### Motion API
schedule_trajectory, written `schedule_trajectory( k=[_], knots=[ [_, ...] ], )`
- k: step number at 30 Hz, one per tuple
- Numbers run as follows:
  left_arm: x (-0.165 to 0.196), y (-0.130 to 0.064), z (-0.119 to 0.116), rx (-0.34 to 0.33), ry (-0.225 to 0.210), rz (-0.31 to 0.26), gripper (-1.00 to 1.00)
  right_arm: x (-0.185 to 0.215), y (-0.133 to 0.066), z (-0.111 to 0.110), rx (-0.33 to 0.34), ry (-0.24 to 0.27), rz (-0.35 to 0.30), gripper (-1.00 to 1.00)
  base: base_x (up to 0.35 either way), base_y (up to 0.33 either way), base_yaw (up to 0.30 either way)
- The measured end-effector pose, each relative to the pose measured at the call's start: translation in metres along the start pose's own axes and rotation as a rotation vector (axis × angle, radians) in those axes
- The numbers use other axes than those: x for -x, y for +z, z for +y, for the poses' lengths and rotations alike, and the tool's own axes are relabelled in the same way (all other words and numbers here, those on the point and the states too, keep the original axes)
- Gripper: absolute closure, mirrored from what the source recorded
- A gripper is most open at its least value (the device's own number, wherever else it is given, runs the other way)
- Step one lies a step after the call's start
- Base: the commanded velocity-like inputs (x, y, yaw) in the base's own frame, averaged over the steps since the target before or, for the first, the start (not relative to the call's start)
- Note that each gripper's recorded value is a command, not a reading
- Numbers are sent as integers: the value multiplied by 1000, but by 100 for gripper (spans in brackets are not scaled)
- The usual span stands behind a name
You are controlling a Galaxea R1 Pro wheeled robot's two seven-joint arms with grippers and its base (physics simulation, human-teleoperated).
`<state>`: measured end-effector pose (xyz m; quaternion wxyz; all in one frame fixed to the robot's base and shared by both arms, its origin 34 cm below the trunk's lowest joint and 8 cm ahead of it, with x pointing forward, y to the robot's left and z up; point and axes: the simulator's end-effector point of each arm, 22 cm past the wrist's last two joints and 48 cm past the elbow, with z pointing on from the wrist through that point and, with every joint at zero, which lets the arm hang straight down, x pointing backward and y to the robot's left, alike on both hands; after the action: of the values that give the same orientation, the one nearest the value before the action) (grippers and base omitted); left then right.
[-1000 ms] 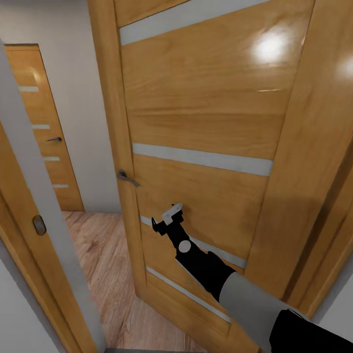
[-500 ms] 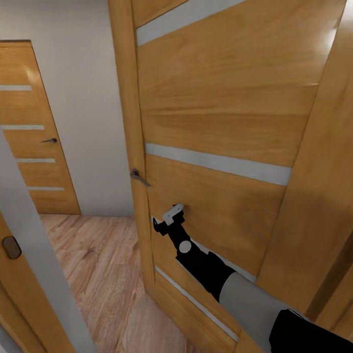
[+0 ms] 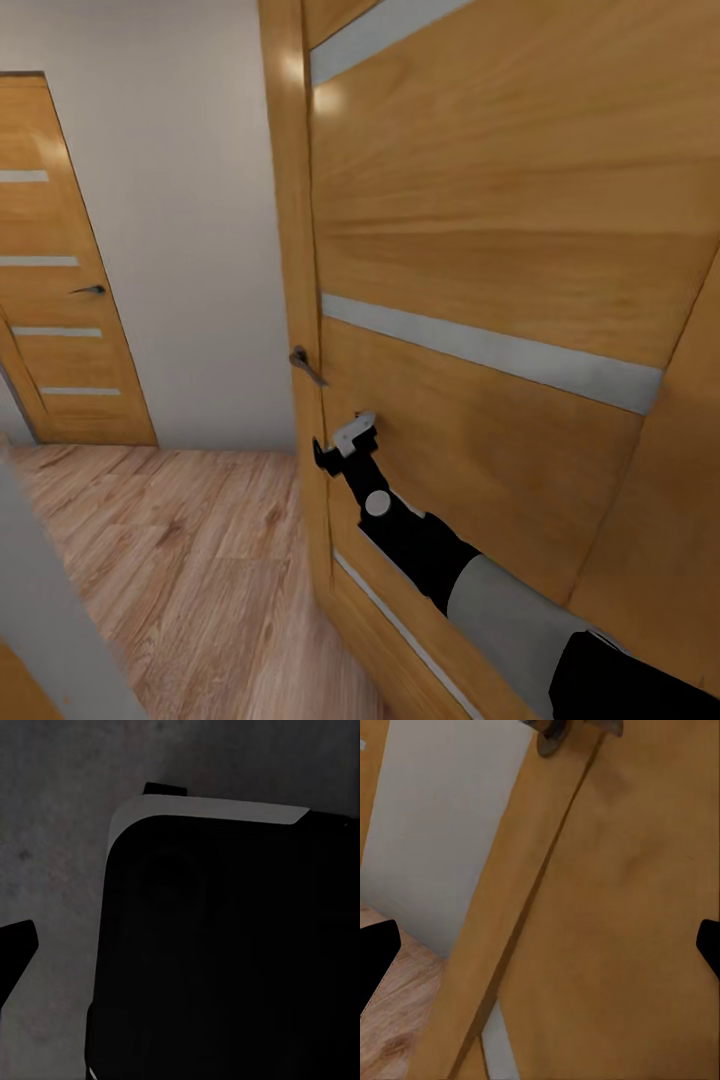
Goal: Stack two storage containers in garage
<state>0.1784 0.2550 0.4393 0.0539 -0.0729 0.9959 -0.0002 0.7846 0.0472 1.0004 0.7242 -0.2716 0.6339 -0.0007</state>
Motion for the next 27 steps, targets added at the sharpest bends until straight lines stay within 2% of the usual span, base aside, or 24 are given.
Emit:
schedule_trajectory(
  k=[1, 2, 3, 8, 16, 22, 24, 27],
  knots=[
    [0, 0, 0, 0, 0, 0, -100, 4, 0, -1, -3, 7, -16, -100, 25, 0, 0],
    [0, 0, 0, -1, 0, 0, -100, 17, 0, -7, -25, 35, -81, -100, 16, 0, 0],
    [0, 0, 0, -1, 1, 0, -100, 18, -1, -7, -29, 37, -87, -100, 7, 0, 0],
    [0, 0, 0, -1, 1, 0, -100, 13, -1, -16, -69, 111, -71, -100, 2, 0, 0],
    [1, 0, 0, -1, 0, -1, -100, 13, -1, -20, -89, 155, -73, -100, 0, 0, 0],
    [0, 0, 0, -1, 0, 0, -100, 10, -3, -37, -166, 154, -59, -100, 0, 0, 0],
    [1, 0, 0, -1, 0, -1, -100, 3, -3, -34, -160, 129, -19, -100, 0, 0, 0],
    [1, 0, 0, -1, 0, -1, -100, -4, -2, -28, -132, 119, 16, -100, 0, 0, 0]
  ],
)
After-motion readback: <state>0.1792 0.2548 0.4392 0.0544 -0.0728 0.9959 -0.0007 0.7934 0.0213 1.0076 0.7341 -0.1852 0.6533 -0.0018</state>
